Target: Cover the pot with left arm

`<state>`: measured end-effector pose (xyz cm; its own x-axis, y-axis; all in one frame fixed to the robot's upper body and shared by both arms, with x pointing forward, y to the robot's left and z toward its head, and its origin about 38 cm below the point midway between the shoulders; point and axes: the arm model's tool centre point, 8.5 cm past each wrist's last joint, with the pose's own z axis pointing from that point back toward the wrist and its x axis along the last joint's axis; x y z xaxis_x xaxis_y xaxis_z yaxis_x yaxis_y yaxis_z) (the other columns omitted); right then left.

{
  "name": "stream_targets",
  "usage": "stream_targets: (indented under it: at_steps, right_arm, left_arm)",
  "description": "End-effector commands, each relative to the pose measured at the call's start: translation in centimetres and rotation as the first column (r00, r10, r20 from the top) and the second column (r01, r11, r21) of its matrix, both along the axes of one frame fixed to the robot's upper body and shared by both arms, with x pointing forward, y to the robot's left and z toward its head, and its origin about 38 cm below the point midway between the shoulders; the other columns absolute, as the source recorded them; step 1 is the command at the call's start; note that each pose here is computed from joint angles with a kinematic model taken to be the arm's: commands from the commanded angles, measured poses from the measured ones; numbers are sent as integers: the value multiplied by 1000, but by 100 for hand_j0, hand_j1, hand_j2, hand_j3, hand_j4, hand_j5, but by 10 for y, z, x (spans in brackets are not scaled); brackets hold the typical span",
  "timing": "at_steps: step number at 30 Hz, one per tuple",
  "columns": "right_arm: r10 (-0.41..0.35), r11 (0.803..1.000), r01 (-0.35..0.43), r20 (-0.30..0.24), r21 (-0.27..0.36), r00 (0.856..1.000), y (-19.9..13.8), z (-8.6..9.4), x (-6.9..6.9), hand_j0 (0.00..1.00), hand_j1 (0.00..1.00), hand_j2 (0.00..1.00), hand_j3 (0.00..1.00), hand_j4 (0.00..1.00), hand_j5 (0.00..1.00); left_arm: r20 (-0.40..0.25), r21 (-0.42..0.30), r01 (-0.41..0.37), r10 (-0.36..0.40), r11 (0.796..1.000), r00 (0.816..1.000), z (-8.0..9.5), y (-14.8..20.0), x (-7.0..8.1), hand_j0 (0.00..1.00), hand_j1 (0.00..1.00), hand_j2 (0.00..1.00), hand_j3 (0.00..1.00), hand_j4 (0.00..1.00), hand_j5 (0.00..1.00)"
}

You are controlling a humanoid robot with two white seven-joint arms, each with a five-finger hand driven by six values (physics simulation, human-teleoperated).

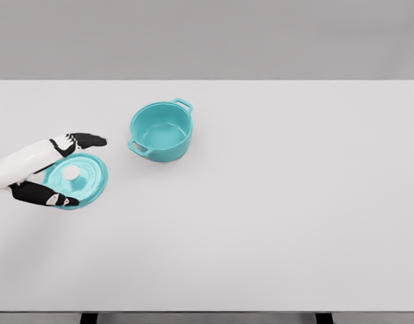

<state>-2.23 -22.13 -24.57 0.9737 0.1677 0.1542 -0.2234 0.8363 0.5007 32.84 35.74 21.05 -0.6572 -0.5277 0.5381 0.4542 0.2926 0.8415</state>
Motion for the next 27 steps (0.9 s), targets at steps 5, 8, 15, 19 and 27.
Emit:
stream_targets:
  at_steps: [5,8,15,19,27]
  right_arm:
    - [2,1000,-2,-13,0,1000,0,0,-7,100,100,100,100,100,100]
    - [-3,1000,3,-12,0,1000,0,0,-6,100,100,100,100,100,100]
    - [-3,1000,3,-12,0,1000,0,0,-6,100,100,100,100,100,100]
    - [-1,1000,1,-12,0,1000,0,0,-6,100,100,100,100,100,100]
    - [-1,1000,1,-12,0,1000,0,0,-6,100,100,100,100,100,100]
  left_arm:
    - [-54,-64,-42,39,997,998,6,14,1,100,100,100,100,100,100]
    - [-114,-87,-62,52,994,992,-8,17,1,100,100,100,100,100,100]
    - [-110,-138,-205,191,969,975,-20,28,48,100,100,100,100,100,100]
    - [-134,-10,-246,242,969,961,-40,46,52,100,100,100,100,100,100]
    - [-273,-129,-252,210,959,939,-66,34,43,100,100,100,100,100,100]
